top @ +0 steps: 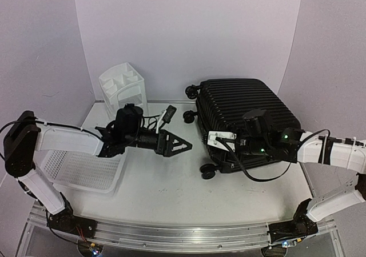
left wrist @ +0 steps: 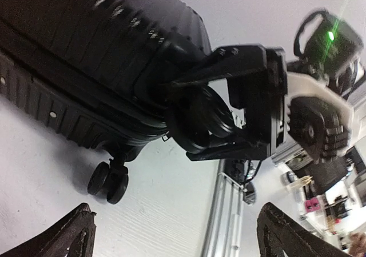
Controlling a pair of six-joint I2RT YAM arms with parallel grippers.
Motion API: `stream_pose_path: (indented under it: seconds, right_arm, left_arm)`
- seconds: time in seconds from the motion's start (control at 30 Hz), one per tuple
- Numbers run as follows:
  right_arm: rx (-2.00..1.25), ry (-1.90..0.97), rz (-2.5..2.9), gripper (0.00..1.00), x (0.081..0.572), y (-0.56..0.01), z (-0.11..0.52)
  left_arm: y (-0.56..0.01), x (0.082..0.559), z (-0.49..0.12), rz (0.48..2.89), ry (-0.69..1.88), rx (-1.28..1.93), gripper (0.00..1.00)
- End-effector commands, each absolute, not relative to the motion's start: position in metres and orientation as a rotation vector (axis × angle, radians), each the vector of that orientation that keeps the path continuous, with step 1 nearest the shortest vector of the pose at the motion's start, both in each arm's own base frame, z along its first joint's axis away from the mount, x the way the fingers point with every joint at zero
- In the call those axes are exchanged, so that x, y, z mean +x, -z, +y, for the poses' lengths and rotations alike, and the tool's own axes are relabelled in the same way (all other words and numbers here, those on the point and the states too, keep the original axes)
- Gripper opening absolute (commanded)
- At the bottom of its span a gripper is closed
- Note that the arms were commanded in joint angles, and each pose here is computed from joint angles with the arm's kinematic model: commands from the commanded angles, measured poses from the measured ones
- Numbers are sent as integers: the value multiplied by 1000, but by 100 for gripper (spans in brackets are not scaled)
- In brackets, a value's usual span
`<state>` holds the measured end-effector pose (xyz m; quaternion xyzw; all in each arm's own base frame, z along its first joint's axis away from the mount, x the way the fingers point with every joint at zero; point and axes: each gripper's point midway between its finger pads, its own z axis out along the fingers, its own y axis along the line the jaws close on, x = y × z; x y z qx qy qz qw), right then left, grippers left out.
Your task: Open, take out, and arrange the luggage
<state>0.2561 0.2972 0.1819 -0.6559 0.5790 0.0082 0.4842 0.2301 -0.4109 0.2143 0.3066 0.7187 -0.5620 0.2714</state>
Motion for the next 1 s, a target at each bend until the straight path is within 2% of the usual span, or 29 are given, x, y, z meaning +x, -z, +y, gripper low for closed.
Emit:
stream_pose_path:
  seconds: [0.0, 0.1, 0.2, 0.3, 0.4, 0.5, 0.63, 0.77, 0.87, 0.97]
  right_arm:
    - [-1520, -127, 1562, 0, 265, -220, 303]
    - [-1529, -188, 1658, 0, 265, -215, 304]
    - [-1490, -222, 1710, 0, 270, -220, 307]
    - [-1436, -246, 1743, 2, 275, -231, 311]
    - [-1390, -254, 1784, 2, 281, -235, 313]
    - [-1362, -261, 1822, 2, 285, -233, 315]
    - [-1327, -260, 1857, 1, 289, -230, 316]
    - [-1290, -268, 1867, 1, 292, -235, 316]
    - [-1240, -271, 1890, 1, 298, -240, 318]
    - [-1219, -287, 1906, 1, 300, -240, 322]
  left_arm:
    - [-227, 210, -425, 1555, 1181, 943, 98]
    - [-221, 184, -438, 1339, 1162, 988, 96]
    - [-211, 171, -464, 1257, 1124, 976, 91]
    - [-197, 177, -488, 1262, 1074, 825, 87]
    - [-186, 192, -508, 1300, 1021, 674, 75]
    - [-182, 194, -528, 1283, 891, 624, 80]
    - [-165, 201, -545, 1295, 789, 579, 77]
    - [-162, 207, -554, 1301, 758, 523, 62]
    - [-157, 206, -561, 1291, 659, 515, 56]
    - [-150, 214, -560, 1311, 554, 458, 46]
